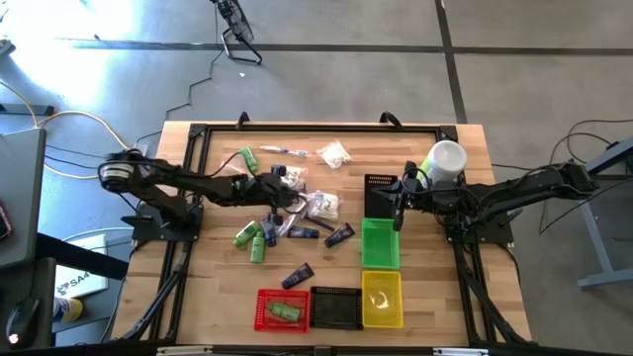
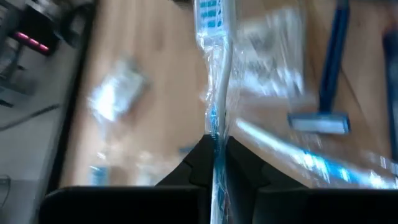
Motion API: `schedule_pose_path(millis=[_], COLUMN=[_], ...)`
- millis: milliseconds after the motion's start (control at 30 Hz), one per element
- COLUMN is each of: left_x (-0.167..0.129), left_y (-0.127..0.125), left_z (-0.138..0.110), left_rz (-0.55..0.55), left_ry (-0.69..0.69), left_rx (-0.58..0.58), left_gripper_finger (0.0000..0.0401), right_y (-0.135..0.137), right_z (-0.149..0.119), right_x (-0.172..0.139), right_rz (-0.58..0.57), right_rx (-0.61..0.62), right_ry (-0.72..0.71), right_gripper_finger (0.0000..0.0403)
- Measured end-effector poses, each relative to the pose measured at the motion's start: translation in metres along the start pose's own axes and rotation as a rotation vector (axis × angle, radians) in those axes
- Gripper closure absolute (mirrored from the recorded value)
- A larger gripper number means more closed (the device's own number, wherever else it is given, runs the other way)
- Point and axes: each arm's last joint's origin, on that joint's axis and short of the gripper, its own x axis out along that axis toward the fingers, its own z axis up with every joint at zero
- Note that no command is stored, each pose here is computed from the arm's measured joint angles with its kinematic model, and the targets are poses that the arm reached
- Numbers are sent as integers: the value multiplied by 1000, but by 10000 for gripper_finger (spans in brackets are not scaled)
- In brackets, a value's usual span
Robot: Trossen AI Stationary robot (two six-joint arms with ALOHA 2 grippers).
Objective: Pick & Place Travel size toiletries
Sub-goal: Put the top blue toothbrush into the bottom black bin
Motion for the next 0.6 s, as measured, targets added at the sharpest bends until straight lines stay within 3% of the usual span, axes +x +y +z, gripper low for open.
schedule_pose_path(millis=[200, 600], left_x=[-27, -69], left_y=[15, 35], left_z=[15, 32], left_rz=[54, 92], left_ry=[-112, -307], left_rx=[-122, -477], left_gripper_finger=[380, 379], right_y=[0, 0], right_z=[0, 0], right_x=[0, 0], right_rz=[0, -3], right_rx=[-1, -3], right_ry=[0, -1], right_gripper_finger=[400, 400])
